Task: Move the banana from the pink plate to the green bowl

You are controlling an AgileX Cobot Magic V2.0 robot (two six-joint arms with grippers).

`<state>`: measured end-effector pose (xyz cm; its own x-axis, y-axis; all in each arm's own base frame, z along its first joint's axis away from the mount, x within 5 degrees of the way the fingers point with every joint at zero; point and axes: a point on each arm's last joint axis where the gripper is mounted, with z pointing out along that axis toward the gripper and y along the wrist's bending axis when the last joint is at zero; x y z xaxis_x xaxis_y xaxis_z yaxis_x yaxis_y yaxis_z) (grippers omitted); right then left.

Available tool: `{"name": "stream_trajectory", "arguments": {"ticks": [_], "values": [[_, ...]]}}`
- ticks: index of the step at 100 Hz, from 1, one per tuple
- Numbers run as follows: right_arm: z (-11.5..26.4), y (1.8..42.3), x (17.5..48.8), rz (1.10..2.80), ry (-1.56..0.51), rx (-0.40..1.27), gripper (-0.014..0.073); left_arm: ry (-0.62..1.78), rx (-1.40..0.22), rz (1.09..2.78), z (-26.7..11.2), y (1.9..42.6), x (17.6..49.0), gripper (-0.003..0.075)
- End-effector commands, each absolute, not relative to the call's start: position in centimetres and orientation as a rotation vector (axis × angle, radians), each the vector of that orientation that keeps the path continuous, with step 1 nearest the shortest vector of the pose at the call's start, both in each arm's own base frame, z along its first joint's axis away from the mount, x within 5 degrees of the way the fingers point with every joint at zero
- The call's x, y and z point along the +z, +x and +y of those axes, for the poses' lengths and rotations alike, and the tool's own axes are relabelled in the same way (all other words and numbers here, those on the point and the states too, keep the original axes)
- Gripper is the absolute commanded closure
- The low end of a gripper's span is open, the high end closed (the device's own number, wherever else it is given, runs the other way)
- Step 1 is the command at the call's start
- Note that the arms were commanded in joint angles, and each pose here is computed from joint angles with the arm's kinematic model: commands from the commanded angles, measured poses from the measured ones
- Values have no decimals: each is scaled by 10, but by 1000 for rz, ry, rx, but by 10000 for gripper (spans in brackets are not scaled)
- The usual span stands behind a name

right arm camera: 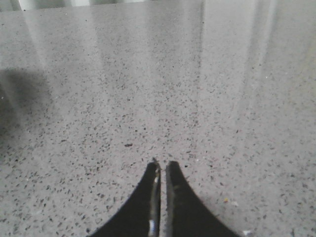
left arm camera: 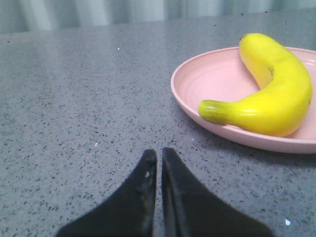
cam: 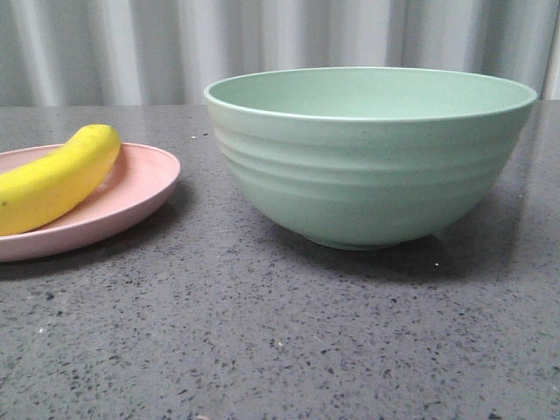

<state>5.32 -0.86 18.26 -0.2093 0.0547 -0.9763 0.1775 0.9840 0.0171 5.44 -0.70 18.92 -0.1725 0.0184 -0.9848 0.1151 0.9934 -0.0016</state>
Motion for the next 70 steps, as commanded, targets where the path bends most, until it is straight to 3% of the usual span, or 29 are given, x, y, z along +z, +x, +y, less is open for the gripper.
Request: {"name": "stream_trajectory", "arguments": {"ticks": [1, 70], "values": [[-10, 54, 188, 1659, 162, -139, 666, 89, -83, 1627, -6, 54, 197, 741], [-10, 54, 195, 1585, 152, -155, 666, 82, -83, 1576, -6, 54, 201, 741]]}}
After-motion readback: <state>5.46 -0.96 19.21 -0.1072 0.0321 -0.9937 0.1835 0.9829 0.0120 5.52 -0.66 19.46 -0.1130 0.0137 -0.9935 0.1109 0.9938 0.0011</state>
